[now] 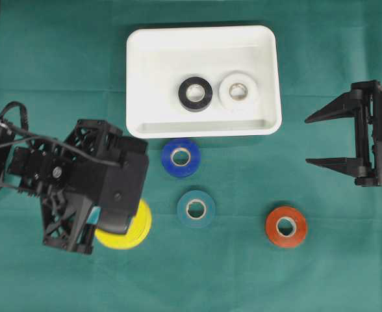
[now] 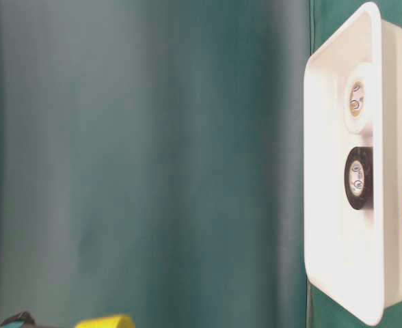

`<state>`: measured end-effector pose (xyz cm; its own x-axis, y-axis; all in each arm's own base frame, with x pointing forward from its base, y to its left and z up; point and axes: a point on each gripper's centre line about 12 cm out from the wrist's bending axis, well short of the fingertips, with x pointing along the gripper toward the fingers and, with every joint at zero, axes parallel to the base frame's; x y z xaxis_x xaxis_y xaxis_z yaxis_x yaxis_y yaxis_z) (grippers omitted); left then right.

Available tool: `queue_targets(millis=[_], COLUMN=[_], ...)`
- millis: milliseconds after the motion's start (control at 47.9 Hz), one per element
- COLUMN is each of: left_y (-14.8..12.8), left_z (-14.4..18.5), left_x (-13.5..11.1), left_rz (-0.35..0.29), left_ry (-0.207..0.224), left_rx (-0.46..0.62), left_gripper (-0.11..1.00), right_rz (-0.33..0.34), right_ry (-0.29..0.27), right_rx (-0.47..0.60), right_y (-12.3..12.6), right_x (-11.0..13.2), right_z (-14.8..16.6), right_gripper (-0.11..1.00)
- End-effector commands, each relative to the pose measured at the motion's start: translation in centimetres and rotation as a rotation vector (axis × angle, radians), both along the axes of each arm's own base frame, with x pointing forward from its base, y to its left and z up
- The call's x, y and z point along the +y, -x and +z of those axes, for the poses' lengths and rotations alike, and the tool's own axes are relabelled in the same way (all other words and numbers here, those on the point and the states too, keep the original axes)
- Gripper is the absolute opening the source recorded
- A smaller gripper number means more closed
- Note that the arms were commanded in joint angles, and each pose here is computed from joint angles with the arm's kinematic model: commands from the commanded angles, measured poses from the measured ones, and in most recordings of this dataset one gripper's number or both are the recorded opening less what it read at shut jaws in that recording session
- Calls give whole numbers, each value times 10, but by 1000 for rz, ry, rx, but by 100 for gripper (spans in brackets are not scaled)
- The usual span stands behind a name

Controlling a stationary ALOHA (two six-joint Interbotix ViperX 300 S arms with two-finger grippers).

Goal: Pick up the tape from a random location and place it into the white case.
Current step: 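Lift the yellow tape roll and carry it over the tray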

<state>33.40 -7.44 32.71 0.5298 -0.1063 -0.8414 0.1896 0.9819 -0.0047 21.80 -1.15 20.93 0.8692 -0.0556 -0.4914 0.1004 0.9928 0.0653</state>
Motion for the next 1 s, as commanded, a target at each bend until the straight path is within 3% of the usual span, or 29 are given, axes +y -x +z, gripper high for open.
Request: queue_targets(millis=[0, 522, 982], left_y=[-4, -22, -19], left_z=[6, -10, -8], left_x=[10, 99, 168], left_rz=[29, 283, 472], left_ry=[6, -4, -6], left_rx=[-30, 7, -46], left_gripper=[23, 23, 23], right_rz=[1, 5, 4], right_ry=[3, 13, 15], right_rx=[-26, -25, -25], right_y=[-4, -4, -4], right_x=[0, -1, -1], right_z=[9, 9, 9], right_gripper=[87, 87, 87])
